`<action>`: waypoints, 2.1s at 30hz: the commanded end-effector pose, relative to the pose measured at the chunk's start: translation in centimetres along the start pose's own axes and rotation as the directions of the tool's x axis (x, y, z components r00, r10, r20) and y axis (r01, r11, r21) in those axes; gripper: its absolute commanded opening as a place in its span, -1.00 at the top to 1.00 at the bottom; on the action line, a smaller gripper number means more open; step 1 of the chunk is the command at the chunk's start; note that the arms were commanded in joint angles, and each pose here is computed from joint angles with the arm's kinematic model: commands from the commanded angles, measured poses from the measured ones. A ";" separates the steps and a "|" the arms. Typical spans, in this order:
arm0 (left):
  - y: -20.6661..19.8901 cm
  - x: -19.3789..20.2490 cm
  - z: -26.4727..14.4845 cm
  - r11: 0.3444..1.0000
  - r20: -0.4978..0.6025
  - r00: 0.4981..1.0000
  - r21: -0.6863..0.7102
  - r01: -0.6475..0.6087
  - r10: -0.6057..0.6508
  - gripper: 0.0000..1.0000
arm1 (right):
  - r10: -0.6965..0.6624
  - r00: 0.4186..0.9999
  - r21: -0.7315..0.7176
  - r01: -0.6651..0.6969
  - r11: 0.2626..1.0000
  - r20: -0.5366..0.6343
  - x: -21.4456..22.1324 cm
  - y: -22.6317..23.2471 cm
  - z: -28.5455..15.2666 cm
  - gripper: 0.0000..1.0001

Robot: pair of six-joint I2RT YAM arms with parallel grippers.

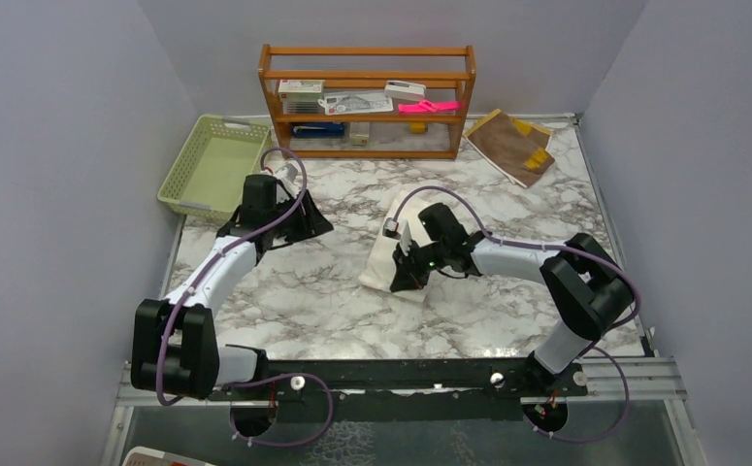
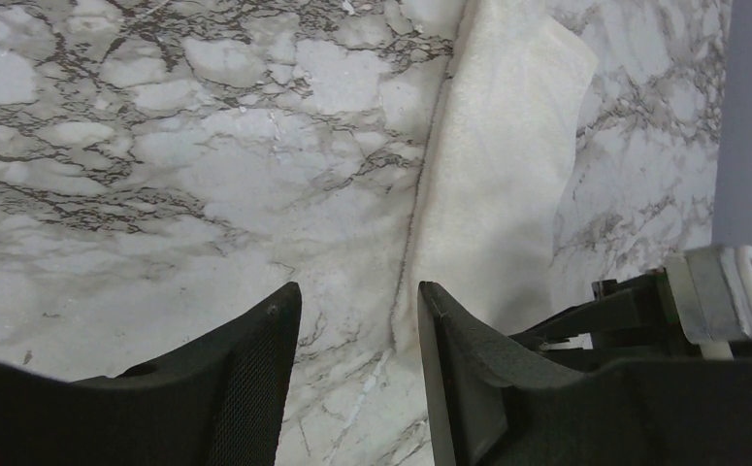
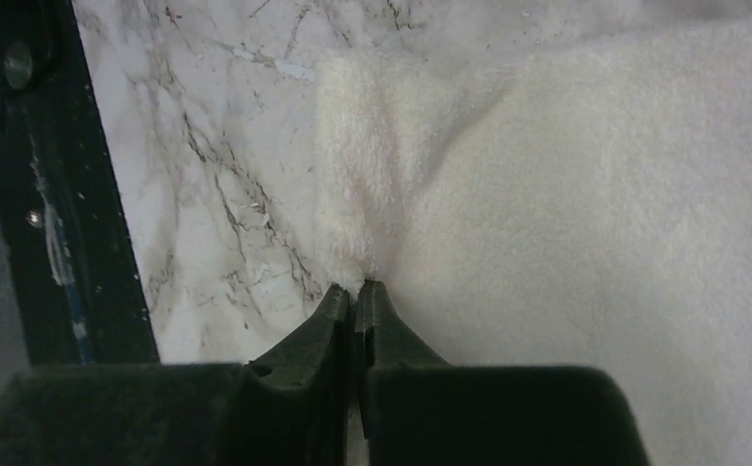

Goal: Roll the towels
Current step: Roll the towel at the center of the board.

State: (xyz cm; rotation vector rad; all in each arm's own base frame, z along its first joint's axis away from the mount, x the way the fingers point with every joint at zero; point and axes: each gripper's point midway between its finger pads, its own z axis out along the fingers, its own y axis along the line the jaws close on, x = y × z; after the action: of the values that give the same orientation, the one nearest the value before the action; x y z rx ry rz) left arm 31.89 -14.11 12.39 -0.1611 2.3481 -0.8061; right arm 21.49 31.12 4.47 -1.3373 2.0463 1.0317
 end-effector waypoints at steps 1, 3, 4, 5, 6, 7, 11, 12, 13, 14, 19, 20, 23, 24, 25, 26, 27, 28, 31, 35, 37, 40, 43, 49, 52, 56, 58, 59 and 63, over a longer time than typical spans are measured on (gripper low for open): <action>-2.5 0.3 -1.0 0.988 0.001 0.998 0.142 -0.060 0.060 0.00 | 0.268 0.962 -0.040 -0.266 0.963 0.049 -1.4 1.9 0.0 0.99; -3.3 0.7 -1.3 0.979 -0.003 0.998 0.193 -0.067 0.069 0.01 | 0.324 0.946 -0.057 -0.323 0.945 0.020 -1.0 2.1 0.3 0.98; -3.7 0.9 -1.5 0.974 -0.007 0.997 0.216 -0.067 0.071 0.02 | 0.345 0.938 -0.076 -0.344 0.936 0.002 -1.1 2.3 0.5 0.99; -4.1 1.3 -1.6 0.968 -0.013 0.997 0.240 -0.069 0.074 0.04 | 0.373 0.928 -0.092 -0.373 0.923 -0.019 -1.1 2.4 0.7 0.98; -4.5 1.7 -1.7 0.963 -0.020 0.997 0.261 -0.072 0.080 0.07 | 0.395 0.918 -0.121 -0.396 0.910 -0.037 -1.2 2.6 0.8 0.99; -4.9 2.1 -1.9 0.958 -0.025 0.996 0.276 -0.075 0.086 0.09 | 0.418 0.907 -0.151 -0.421 0.895 -0.053 -1.2 2.8 0.9 0.99; -6.4 3.8 -2.1 0.944 -0.039 0.994 0.320 -0.081 0.098 0.14 | 0.500 0.861 -0.218 -0.508 0.834 -0.094 -1.3 3.1 1.6 0.99; -6.8 4.2 -2.1 0.940 -0.040 0.995 0.333 -0.077 0.096 0.16 | 0.521 0.848 -0.218 -0.529 0.820 -0.098 -1.2 2.9 1.8 0.99; -7.3 4.7 -2.0 0.935 -0.045 0.995 0.347 -0.069 0.090 0.17 | 0.544 0.833 -0.221 -0.552 0.804 -0.101 -1.1 2.7 2.0 0.98; -7.8 5.2 -1.9 0.929 -0.049 0.995 0.363 -0.065 0.089 0.21 | 0.562 0.821 -0.227 -0.569 0.790 -0.100 -1.1 2.5 2.0 0.99; -9.4 7.7 -0.9 0.916 -0.097 0.993 0.400 -0.028 0.072 0.75 | 0.680 0.732 -0.269 -0.664 0.697 -0.046 -1.2 1.2 1.0 0.98; -9.5 8.2 -0.7 0.914 -0.105 0.992 0.406 -0.022 0.071 0.82 | 0.704 0.709 -0.275 -0.684 0.676 -0.034 -1.2 0.8 0.6 0.98; -10.1 8.9 -0.2 0.904 -0.116 0.991 0.426 -0.017 0.074 0.84 | 0.763 0.646 -0.288 -0.733 0.617 -0.007 -0.6 0.0 -0.1 0.98; -10.3 9.0 -0.1 0.902 -0.117 0.990 0.431 -0.018 0.076 0.84 | 0.779 0.627 -0.282 -0.748 0.601 -0.004 -0.4 -0.3 -0.1 0.98; -10.3 9.2 0.1 0.902 -0.122 0.989 0.431 -0.018 0.078 0.83 | 0.794 0.608 -0.275 -0.765 0.583 -0.006 0.0 -0.5 0.0 0.98; -10.3 9.3 0.3 0.902 -0.125 0.989 0.431 -0.017 0.079 0.82 | 0.804 0.595 -0.266 -0.776 0.572 -0.006 0.3 -0.7 0.2 0.98; -10.3 9.4 0.5 0.903 -0.130 0.988 0.430 -0.019 0.082 0.81 | 0.813 0.582 -0.257 -0.787 0.561 -0.006 0.7 -1.0 0.4 0.98; -10.3 9.6 0.8 0.904 -0.138 0.987 0.426 -0.018 0.085 0.81 | 0.824 0.567 -0.251 -0.799 0.547 -0.010 1.1 -1.2 0.6 0.98; -9.9 10.5 1.6 0.910 -0.173 0.982 0.414 0.002 0.076 0.81 | 0.861 0.509 -0.265 -0.829 0.492 0.004 1.8 -1.6 0.6 0.98; -9.6 11.9 2.7 0.914 -0.218 0.973 0.406 0.023 0.072 0.84 | 0.915 0.404 -0.310 -0.868 0.388 0.012 2.3 -2.2 0.2 0.98; -9.7 12.5 3.1 0.913 -0.235 0.969 0.407 0.024 0.079 0.85 | 0.929 0.369 -0.321 -0.878 0.355 0.019 2.5 -2.5 0.2 0.99; -9.7 13.1 3.7 0.913 -0.253 0.964 0.408 0.027 0.085 0.85 | 0.940 0.342 -0.325 -0.886 0.330 0.024 2.6 -2.8 0.3 0.98; -9.5 13.5 4.3 0.916 -0.260 0.962 0.401 0.027 0.085 0.85 | 0.943 0.331 -0.319 -0.891 0.323 0.029 2.7 -2.9 0.3 0.98; -7.2 14.1 6.7 0.944 -0.257 0.961 0.331 -0.014 0.104 0.89 | 0.946 0.323 -0.317 -0.895 0.315 0.026 2.7 -2.7 0.1 0.98; -6.3 13.8 8.3 0.957 -0.247 0.963 0.288 -0.034 0.108 0.92 | 0.944 0.329 -0.314 -0.894 0.319 0.022 2.8 -2.6 0.0 0.98; -6.0 12.5 10.1 0.967 -0.205 0.973 0.250 -0.054 0.107 0.95 | 0.938 0.347 -0.279 -0.898 0.340 0.027 3.2 -2.6 0.0 0.98; -5.2 12.9 11.2 0.974 -0.220 0.971 0.221 -0.046 0.095 0.96 | 0.928 0.372 -0.234 -0.900 0.368 0.028 3.7 -2.8 0.0 0.98; -5.1 12.9 11.5 0.976 -0.224 0.970 0.216 -0.039 0.089 0.97 | 0.921 0.388 -0.200 -0.901 0.386 0.029 4.1 -3.0 0.0 0.87; -3.9 14.3 11.9 0.982 -0.259 0.963 0.188 -0.025 0.074 0.99 | 0.830 0.551 -0.043 -0.830 0.556 0.089 3.8 -4.0 -1.3 -0.03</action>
State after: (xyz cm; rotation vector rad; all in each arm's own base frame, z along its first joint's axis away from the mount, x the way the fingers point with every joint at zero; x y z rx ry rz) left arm 26.62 -29.06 2.81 0.1381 2.4596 -1.2176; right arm 23.55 29.23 2.86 -0.0541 2.5382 1.7433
